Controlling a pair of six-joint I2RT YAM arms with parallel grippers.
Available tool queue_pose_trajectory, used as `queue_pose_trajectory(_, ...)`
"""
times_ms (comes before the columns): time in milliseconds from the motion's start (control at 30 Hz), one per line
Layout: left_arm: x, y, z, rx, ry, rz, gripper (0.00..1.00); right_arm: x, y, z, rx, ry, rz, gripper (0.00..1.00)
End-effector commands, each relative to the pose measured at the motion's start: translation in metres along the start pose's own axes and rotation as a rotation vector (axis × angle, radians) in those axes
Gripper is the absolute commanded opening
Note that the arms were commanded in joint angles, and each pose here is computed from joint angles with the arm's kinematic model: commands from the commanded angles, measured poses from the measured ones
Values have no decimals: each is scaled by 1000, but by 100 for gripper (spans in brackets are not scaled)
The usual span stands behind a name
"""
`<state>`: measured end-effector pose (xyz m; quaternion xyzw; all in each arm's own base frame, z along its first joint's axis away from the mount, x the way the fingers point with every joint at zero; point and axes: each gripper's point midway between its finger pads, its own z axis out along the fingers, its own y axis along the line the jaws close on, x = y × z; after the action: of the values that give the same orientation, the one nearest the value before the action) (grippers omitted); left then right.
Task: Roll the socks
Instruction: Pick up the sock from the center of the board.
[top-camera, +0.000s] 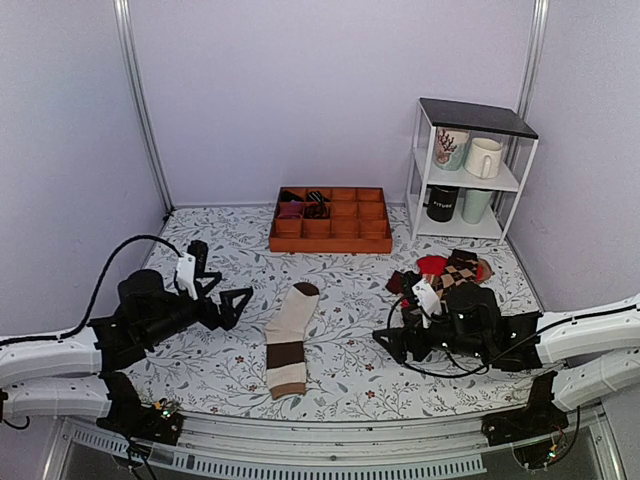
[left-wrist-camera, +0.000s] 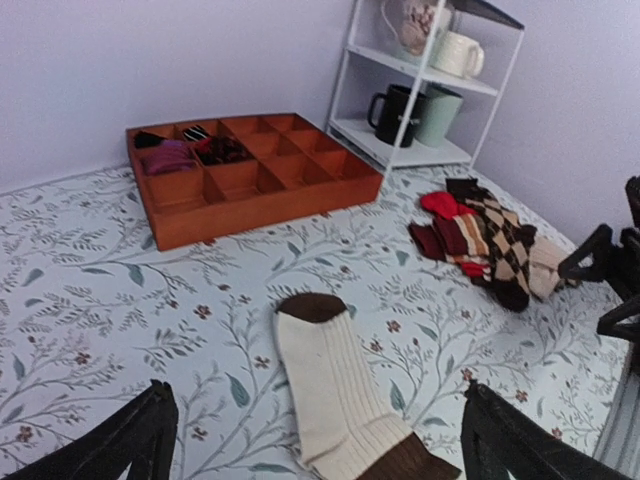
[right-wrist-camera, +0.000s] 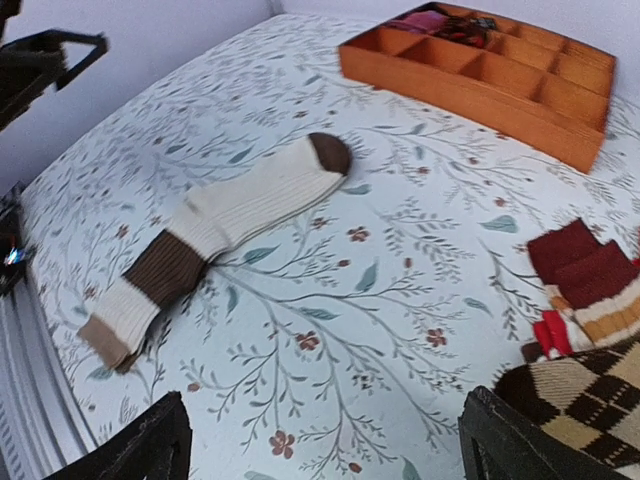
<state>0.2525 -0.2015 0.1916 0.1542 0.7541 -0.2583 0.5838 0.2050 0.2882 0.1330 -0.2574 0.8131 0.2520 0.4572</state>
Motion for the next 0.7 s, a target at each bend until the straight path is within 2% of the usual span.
queue_pose_trajectory(0, 30, -32, 1, 64, 67, 43, 99, -23, 66, -5, -353, -116, -215, 92)
queue_pose_trajectory(100, 51, -53, 0, 78, 118, 94, 99, -11, 89, 5, -468, -59, -302, 87)
queue_pose_trajectory(300, 96, -86, -17, 164, 182, 154, 96, 10, 125, 32, -575, -8, -451, 80)
queue_pose_trajectory(467, 111, -93, -38, 250, 190, 120, 86, 29, 145, 56, -640, 36, -536, 77)
queue_pose_trajectory(667, 118, -88, -50, 254, 206, 14, 82, 40, 170, 78, -720, 49, -600, 73)
